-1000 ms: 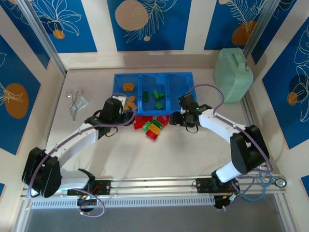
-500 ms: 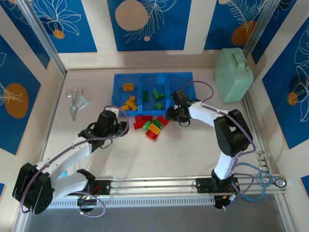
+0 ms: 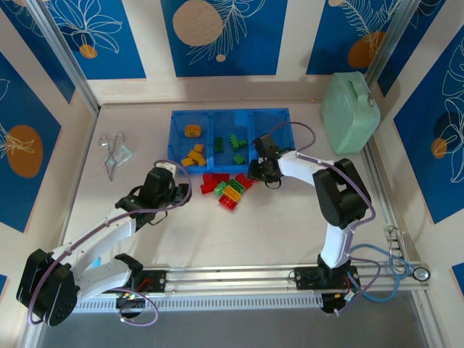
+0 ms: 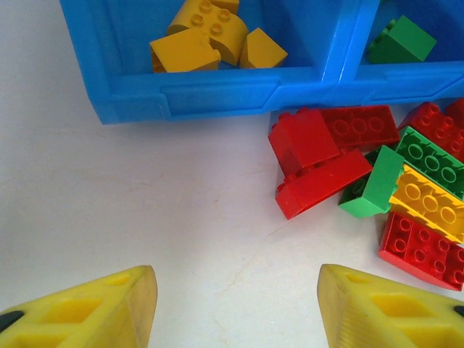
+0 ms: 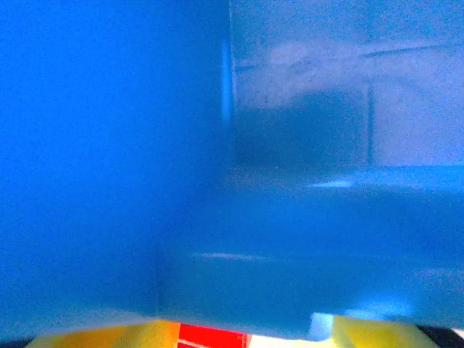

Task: Sort the legos into containers by color
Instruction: Pick up the lego from the center of the table.

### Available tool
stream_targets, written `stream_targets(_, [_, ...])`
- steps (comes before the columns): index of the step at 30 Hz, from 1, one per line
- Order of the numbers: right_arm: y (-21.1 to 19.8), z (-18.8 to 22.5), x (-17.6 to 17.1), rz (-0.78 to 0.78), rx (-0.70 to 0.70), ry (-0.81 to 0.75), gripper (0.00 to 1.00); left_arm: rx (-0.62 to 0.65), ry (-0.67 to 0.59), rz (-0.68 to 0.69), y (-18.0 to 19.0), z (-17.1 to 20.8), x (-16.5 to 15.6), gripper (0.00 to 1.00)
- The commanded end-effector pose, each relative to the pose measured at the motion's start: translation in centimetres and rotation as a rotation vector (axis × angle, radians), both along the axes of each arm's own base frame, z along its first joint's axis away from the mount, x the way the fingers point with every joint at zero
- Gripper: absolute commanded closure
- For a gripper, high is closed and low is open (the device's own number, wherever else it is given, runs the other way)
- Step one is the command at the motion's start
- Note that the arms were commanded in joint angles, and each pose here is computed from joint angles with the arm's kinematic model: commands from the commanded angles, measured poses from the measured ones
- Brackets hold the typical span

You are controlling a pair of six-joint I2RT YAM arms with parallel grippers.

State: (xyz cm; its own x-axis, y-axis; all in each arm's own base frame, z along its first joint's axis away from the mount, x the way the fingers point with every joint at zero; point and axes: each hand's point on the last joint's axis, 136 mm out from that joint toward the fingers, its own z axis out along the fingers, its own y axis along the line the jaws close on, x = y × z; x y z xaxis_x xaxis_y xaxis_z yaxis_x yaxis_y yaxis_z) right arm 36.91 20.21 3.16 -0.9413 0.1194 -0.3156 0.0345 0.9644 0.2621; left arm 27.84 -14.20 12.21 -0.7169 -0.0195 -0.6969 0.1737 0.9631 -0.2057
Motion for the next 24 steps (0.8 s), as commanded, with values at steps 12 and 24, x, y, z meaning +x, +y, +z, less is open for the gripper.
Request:
stream_targets(12, [-1.0,1.9,-2.8,-0.011,-0.020,-0.033,0.74,0.015,-0.018,0.018,0.5,0.2,-0.1,0.41])
stream_targets(24, [-1.4,8.7,-3.9,0.018,-0.012,-0.171,0.74,-0.008,-0.006,0.040,1.1,-0.3,-1.2,0.42])
